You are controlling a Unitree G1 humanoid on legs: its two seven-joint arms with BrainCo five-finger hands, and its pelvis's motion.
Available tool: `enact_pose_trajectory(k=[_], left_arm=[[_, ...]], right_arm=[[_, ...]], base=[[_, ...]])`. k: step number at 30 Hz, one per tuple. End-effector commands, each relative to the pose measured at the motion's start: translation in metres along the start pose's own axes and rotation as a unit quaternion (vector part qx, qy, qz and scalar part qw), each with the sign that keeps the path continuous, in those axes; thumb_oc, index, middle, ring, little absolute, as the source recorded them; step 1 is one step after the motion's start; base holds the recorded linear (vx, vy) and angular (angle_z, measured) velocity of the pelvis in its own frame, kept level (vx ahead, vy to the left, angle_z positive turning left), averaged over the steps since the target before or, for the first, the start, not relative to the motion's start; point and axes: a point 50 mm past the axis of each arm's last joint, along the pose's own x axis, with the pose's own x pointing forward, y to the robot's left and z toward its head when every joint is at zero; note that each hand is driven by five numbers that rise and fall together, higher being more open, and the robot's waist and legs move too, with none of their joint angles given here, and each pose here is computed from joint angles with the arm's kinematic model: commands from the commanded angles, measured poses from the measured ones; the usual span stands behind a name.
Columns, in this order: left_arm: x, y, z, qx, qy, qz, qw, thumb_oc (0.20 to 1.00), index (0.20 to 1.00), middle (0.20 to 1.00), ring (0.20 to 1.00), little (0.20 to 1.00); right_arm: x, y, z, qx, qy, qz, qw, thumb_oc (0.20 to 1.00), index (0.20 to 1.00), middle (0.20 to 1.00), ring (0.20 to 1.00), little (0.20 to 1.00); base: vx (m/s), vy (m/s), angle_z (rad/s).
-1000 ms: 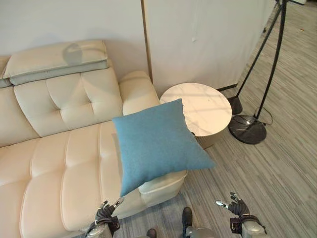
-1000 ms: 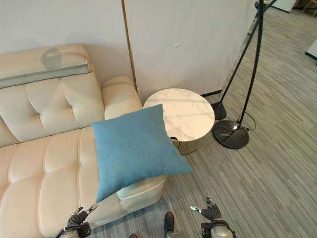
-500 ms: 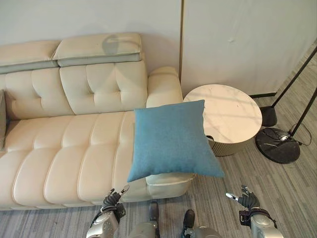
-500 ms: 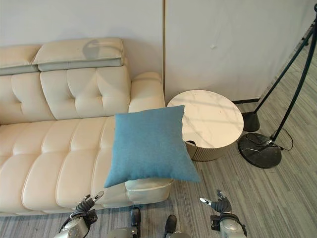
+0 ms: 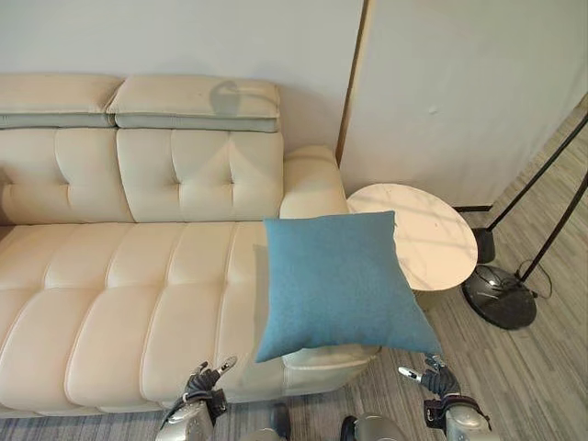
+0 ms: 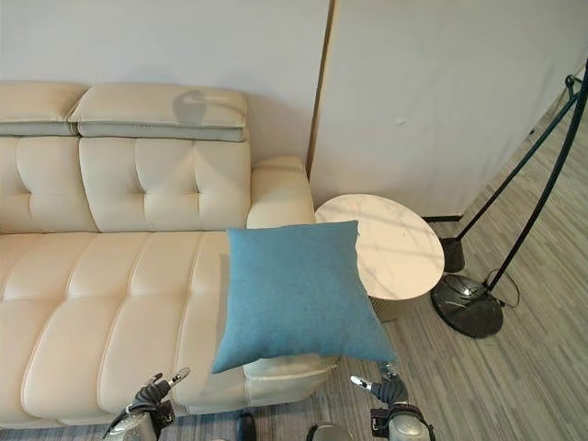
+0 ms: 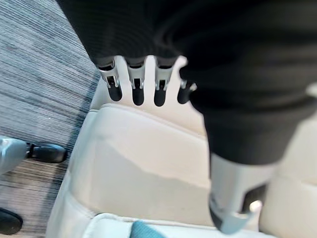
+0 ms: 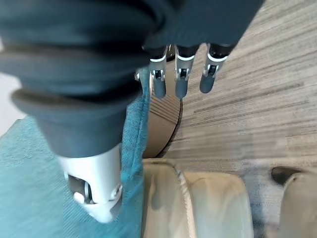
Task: Pick up all the scattered cushions and arrange them neatly on the sofa.
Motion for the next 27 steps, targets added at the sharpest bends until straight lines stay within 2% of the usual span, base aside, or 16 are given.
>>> enact_pose_trajectory(k=[1,3,7,10,13,15,17,20,21,22,27], left_arm=[[0.005,-0.007,0.028,-0.014,-0.041,-0.006,0.999,1.000,1.000,1.000,1.000,1.000],[0.005,-0.003,0.030,-0.047,-0.040,0.001,0.998,1.000,1.000,1.000,1.000,1.000],[0.002,0.022,0.044,-0.083,-0.065,0.020,0.994,1.000,1.000,1.000,1.000,1.000],[0.003,0.033,0.074,-0.092,-0.102,0.022,0.990,1.000,1.000,1.000,1.000,1.000],[0.005,0.029,0.095,-0.092,-0.122,0.013,0.988,1.000,1.000,1.000,1.000,1.000],[0.006,0.026,0.099,-0.099,-0.123,0.010,0.987,1.000,1.000,1.000,1.000,1.000],[0.009,0.007,0.105,-0.124,-0.117,-0.007,0.985,1.000,1.000,1.000,1.000,1.000],[0.011,-0.012,0.098,-0.134,-0.098,-0.021,0.986,1.000,1.000,1.000,1.000,1.000],[0.011,-0.012,0.098,-0.134,-0.098,-0.021,0.986,1.000,1.000,1.000,1.000,1.000],[0.012,-0.027,0.093,-0.132,-0.082,-0.034,0.987,1.000,1.000,1.000,1.000,1.000],[0.010,-0.072,0.088,-0.104,-0.051,-0.073,0.991,1.000,1.000,1.000,1.000,1.000]], right_arm=[[0.005,-0.013,0.007,0.028,0.001,-0.053,0.998,1.000,1.000,1.000,1.000,1.000],[0.006,-0.027,0.003,0.043,0.016,-0.083,0.996,1.000,1.000,1.000,1.000,1.000],[0.002,-0.081,0.013,0.036,0.004,-0.154,0.987,1.000,1.000,1.000,1.000,1.000],[0.000,-0.118,0.040,0.003,-0.029,-0.191,0.981,1.000,1.000,1.000,1.000,1.000],[-0.001,-0.137,0.074,-0.027,-0.072,-0.208,0.975,1.000,1.000,1.000,1.000,1.000],[0.000,-0.138,0.089,-0.035,-0.094,-0.209,0.973,1.000,1.000,1.000,1.000,1.000],[0.005,-0.117,0.121,-0.037,-0.143,-0.183,0.972,1.000,1.000,1.000,1.000,1.000],[0.011,-0.079,0.131,-0.038,-0.162,-0.130,0.977,1.000,1.000,1.000,1.000,1.000],[0.011,-0.079,0.131,-0.038,-0.162,-0.130,0.977,1.000,1.000,1.000,1.000,1.000],[0.015,-0.051,0.133,-0.038,-0.165,-0.090,0.982,1.000,1.000,1.000,1.000,1.000],[0.019,0.015,0.143,-0.021,-0.165,-0.002,0.986,1.000,1.000,1.000,1.000,1.000]], base=[[0.15,-0.027,-0.15],[0.18,-0.030,-0.05],[0.16,-0.055,-0.01],[0.11,-0.054,0.04],[0.09,-0.037,0.06],[0.05,-0.019,-0.01],[0.07,-0.029,-0.01],[0.06,-0.012,-0.07],[0.06,-0.008,-0.01],[0.05,-0.005,0.02],[0.01,0.001,0.01]])
